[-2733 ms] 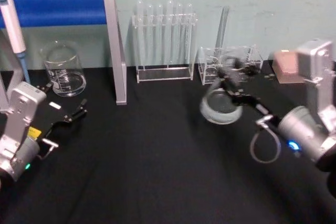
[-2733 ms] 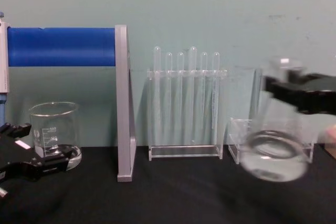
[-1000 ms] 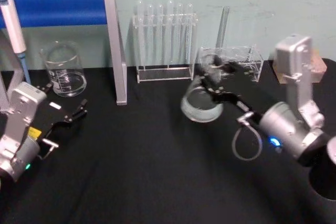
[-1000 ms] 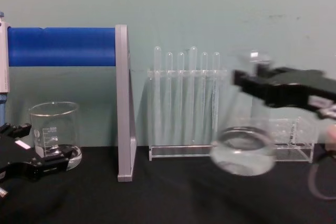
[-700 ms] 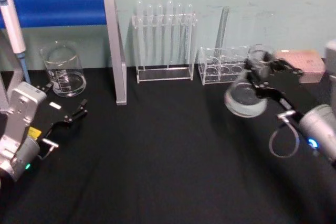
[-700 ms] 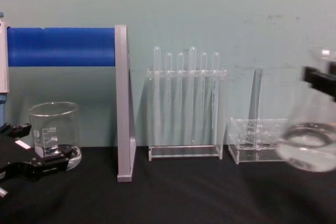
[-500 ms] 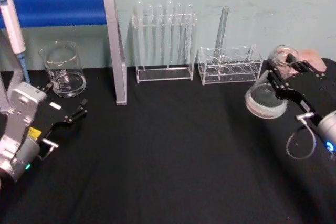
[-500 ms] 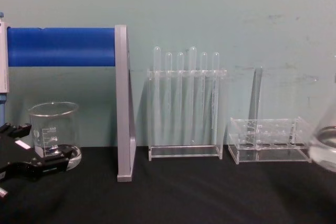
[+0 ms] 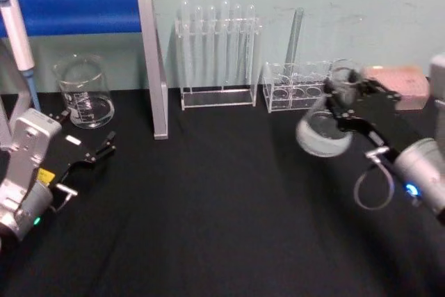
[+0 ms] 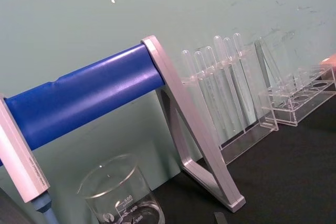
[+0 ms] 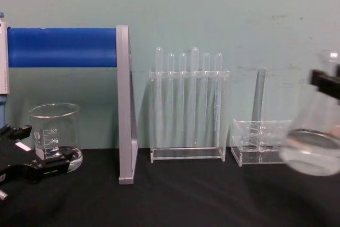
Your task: Grasp the erlenmeyer flask with one hand, shake it three times, then place it back.
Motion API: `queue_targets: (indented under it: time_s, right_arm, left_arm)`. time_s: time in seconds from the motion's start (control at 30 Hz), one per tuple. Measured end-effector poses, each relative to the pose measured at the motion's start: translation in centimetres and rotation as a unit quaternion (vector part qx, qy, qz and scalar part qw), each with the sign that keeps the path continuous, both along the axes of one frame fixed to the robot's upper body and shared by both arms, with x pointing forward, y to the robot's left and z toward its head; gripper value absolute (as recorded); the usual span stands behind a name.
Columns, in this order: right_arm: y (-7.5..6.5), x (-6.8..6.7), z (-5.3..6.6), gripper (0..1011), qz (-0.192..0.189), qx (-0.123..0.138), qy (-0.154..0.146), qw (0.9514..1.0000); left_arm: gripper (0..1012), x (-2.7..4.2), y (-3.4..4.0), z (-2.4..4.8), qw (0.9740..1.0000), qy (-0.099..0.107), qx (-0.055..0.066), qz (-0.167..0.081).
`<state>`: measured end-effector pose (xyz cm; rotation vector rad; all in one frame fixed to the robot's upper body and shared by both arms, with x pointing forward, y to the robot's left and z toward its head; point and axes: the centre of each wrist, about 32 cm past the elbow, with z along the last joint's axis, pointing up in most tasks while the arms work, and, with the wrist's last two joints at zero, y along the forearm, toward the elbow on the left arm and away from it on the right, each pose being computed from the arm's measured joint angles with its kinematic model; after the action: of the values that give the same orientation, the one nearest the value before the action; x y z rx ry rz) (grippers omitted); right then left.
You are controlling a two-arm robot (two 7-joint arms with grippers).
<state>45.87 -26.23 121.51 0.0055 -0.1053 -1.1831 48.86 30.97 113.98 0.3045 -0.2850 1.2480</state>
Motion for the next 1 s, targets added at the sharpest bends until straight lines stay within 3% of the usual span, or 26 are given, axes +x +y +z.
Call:
queue_targets:
  time_s: [0.23, 0.4, 0.53, 0.77, 1.0]
  right_arm:
    - [3.2, 1.6, -0.1, 456, 0.093, -0.003, 0.002, 0.9957]
    - [5.8, 2.4, 0.0, 456, 0.162, -0.001, 0.002, 0.9869]
    - [7.1, 2.8, 0.0, 456, 0.193, 0.0, 0.002, 0.9813]
    - [7.6, 2.9, -0.1, 456, 0.201, 0.004, 0.002, 0.9795]
    - [5.6, 2.4, -0.1, 456, 0.148, 0.008, 0.0, 0.989]
  left_arm:
    - [1001, 0.0, 0.0, 0.0, 1.0, 0.0, 0.0, 0.0]
    - [1001, 0.0, 0.0, 0.0, 1.0, 0.0, 0.0, 0.0]
    - [1001, 0.0, 0.0, 0.0, 1.0, 0.0, 0.0, 0.0]
    - [1001, 0.0, 0.0, 0.0, 1.0, 0.0, 0.0, 0.0]
    - [1001, 0.0, 0.0, 0.0, 1.0, 0.0, 0.0, 0.0]
